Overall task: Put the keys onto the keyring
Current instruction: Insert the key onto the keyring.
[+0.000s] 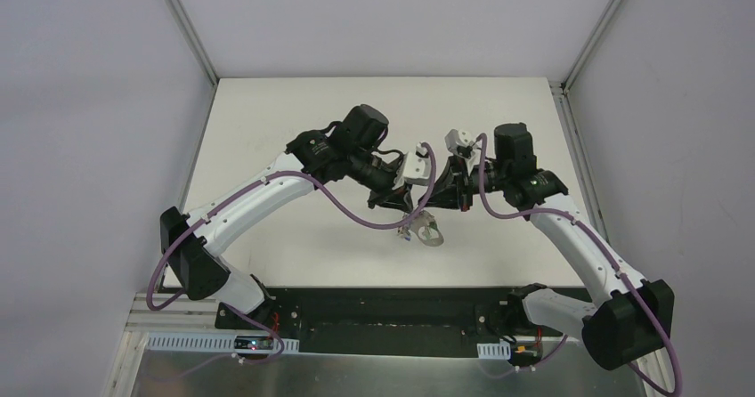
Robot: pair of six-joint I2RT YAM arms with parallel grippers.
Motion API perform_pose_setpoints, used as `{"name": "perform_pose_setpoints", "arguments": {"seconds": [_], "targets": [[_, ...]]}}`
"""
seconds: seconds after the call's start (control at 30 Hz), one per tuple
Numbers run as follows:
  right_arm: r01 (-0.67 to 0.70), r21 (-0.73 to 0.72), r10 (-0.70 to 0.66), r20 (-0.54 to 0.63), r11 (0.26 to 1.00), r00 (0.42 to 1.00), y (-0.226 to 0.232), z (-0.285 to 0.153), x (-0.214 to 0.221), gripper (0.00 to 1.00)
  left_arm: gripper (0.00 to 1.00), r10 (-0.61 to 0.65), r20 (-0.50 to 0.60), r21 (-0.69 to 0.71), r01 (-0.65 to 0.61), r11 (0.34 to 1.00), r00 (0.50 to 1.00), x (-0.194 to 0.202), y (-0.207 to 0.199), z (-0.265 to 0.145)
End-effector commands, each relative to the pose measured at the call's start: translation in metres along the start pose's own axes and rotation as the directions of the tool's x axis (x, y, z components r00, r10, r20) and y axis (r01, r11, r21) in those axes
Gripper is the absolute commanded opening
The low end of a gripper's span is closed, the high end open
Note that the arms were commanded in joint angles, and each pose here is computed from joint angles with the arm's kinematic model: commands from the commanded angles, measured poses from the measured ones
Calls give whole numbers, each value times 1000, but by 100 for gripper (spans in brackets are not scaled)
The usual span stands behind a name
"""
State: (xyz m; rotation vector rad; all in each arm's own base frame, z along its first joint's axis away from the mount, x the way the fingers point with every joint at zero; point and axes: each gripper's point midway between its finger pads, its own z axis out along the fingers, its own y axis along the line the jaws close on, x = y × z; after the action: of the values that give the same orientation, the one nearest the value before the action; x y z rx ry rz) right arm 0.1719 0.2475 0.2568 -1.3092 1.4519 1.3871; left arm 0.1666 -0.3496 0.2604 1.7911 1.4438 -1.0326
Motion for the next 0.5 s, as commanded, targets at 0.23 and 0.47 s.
{"name": "perform_pose_setpoints", "arguments": {"seconds": [0.23,0.47], "targets": [[-13,44,11,44,999,999,-13,0,-11,0,0,-37,35,-156,42,987,999,-14,28,-8],[3,42,-5,52,999,999,-12,-4,-13,0,3,-54,26,-174,58,983,998,-10,31,-7]]}}
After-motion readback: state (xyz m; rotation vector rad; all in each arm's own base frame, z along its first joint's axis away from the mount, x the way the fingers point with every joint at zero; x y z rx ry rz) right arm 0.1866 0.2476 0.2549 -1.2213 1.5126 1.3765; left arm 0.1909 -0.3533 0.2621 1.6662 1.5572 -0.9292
